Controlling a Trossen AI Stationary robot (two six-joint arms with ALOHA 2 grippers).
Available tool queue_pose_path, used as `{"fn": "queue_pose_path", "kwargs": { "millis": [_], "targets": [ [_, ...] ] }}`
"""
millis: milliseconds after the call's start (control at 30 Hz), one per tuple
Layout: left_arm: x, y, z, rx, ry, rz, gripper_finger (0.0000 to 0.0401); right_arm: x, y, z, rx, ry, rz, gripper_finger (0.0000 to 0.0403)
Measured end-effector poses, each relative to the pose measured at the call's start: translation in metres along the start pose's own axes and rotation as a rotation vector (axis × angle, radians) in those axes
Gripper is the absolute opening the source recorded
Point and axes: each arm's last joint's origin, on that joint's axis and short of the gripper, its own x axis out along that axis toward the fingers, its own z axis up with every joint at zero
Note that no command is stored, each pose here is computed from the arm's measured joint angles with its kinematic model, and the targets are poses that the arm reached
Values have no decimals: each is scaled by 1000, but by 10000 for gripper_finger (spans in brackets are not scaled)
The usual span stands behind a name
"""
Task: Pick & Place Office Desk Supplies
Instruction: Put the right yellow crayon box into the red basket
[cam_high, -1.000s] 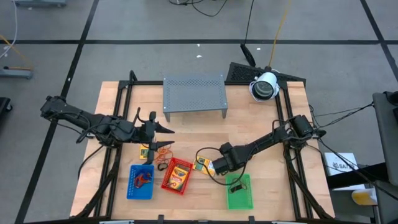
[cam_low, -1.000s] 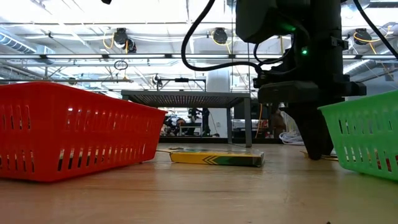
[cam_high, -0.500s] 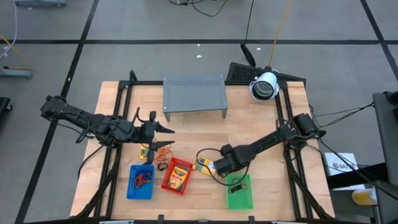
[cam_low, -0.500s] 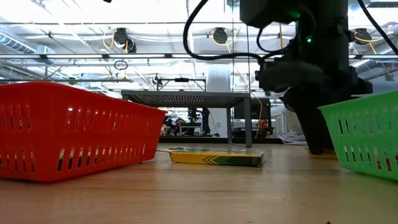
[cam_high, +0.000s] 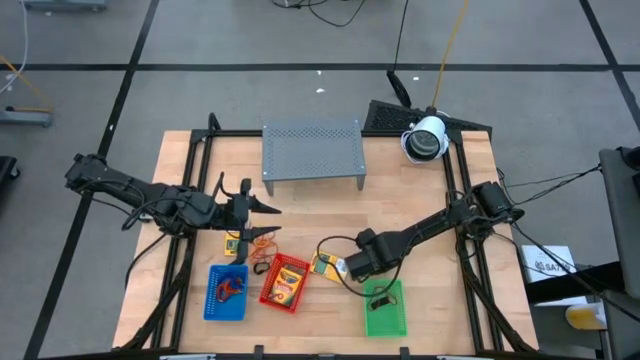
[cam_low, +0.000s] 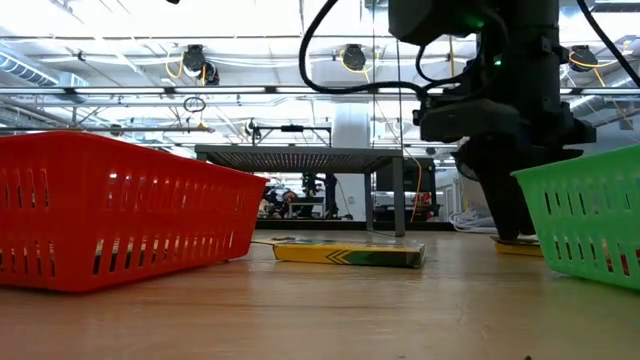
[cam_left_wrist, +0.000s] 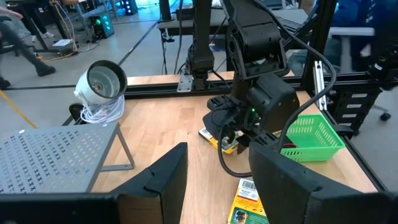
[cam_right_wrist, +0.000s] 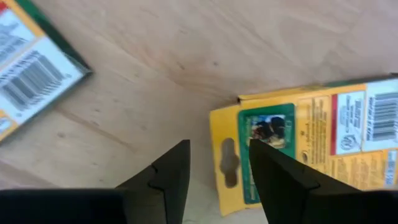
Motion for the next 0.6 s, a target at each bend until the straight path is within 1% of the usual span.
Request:
{"fn": "queue_pose_path", "kwargs": {
  "millis": [133,600],
  "targets": [
    [0,0,0,0,-1,0,182,0,-3,-1,-3,7,-29,158],
    [0,0,0,0,-1,-1,182,0,-1,-1,-3,5,-21,157]
  ]
}}
